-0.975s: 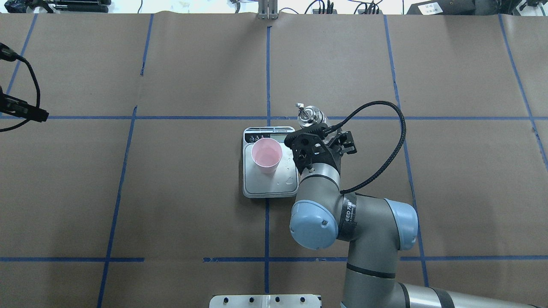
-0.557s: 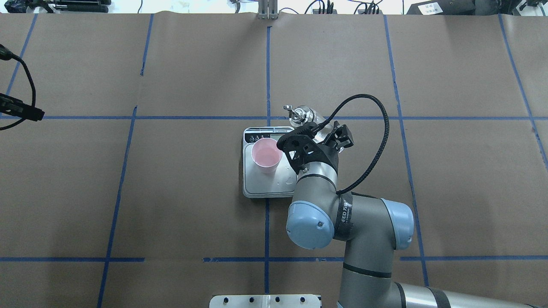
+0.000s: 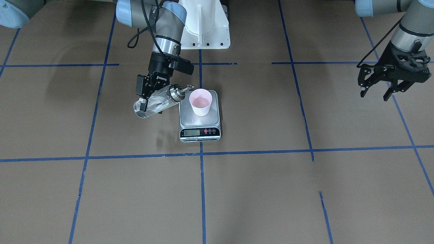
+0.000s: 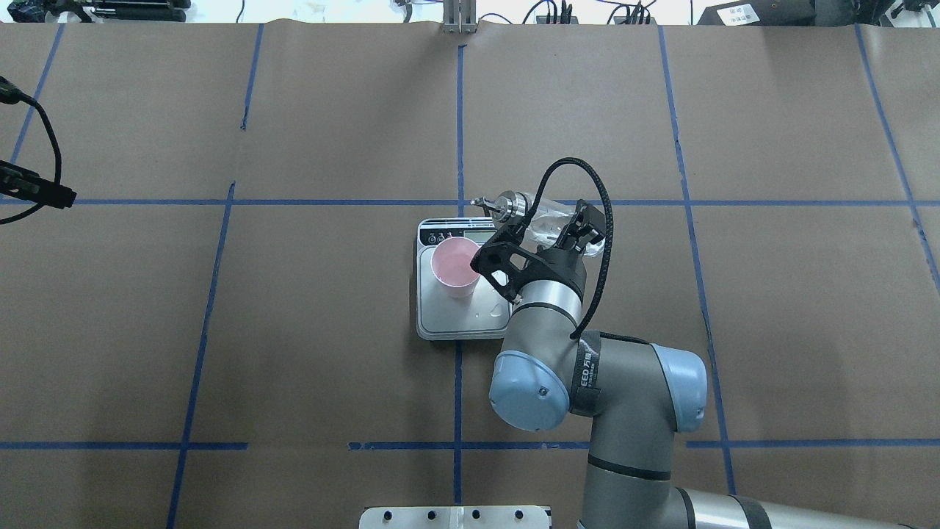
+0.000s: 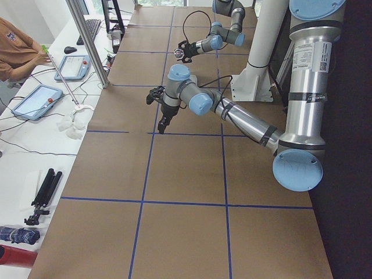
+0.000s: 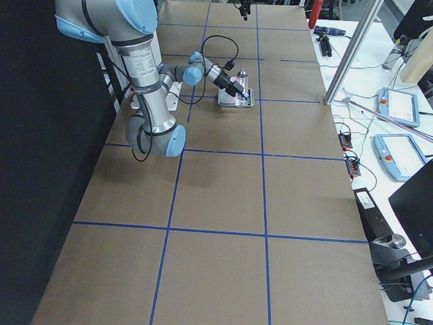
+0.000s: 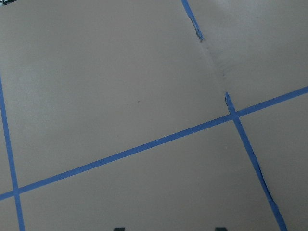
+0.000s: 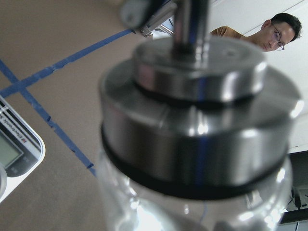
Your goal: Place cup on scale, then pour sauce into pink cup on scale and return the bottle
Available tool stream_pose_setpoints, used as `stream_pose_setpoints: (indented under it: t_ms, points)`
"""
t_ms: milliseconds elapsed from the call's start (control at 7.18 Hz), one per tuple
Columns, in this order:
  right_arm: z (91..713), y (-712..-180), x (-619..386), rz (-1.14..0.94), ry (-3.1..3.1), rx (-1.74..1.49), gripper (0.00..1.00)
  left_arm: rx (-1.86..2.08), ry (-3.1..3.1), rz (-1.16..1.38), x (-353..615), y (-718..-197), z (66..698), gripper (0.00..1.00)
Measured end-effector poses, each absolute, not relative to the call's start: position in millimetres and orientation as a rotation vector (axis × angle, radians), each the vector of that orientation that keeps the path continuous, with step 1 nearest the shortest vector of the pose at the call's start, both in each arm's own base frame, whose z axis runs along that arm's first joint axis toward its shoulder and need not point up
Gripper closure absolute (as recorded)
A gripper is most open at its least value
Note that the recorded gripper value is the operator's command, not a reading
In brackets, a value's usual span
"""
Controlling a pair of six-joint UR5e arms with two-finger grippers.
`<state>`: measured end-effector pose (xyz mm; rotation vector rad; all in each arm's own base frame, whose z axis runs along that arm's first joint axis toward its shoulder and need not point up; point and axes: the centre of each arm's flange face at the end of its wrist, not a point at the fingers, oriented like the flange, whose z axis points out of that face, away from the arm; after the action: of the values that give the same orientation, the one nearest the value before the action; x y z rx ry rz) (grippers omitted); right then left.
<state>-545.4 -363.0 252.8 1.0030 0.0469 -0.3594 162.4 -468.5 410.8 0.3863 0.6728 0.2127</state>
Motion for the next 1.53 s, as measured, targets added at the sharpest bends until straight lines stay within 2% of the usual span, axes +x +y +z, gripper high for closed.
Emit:
stream_pose_setpoints:
  t_ms: [1532]
  points:
    - [269.6, -346.5, -554.9, -0.731, 0.470, 0.998, 1.00, 0.390, 0.678, 0.208, 163.8, -469.2, 406.8, 0.27]
